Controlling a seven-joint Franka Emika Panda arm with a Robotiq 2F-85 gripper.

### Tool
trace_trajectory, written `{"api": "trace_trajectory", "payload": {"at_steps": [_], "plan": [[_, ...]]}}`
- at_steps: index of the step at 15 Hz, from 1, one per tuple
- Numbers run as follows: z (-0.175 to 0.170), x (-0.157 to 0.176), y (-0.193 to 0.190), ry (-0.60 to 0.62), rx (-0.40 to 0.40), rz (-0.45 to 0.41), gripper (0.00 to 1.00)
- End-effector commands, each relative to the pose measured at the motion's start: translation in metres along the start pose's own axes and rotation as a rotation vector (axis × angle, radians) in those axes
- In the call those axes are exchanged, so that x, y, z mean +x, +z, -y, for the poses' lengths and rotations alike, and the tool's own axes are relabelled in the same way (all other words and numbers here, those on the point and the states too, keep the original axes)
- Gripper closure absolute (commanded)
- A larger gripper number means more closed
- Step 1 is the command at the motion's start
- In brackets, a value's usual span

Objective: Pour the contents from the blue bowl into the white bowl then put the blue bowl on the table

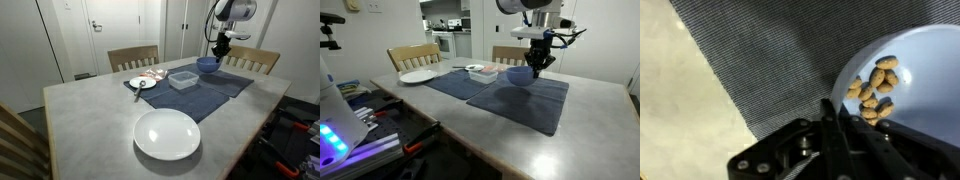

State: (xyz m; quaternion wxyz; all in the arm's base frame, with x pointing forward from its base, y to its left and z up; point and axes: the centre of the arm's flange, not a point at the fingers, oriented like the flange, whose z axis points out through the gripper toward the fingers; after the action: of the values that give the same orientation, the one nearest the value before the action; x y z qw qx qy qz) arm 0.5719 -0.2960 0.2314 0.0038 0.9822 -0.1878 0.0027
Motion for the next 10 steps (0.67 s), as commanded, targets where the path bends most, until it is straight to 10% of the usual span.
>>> {"api": "trace_trajectory", "payload": {"at_steps": [1,10], "plan": [[0.007,-0.004,-0.03,-0.017,-0.046,0.023,0.99],[0.027,-0.006,-0.082,-0.074,-0.107,0.061,0.99]]}}
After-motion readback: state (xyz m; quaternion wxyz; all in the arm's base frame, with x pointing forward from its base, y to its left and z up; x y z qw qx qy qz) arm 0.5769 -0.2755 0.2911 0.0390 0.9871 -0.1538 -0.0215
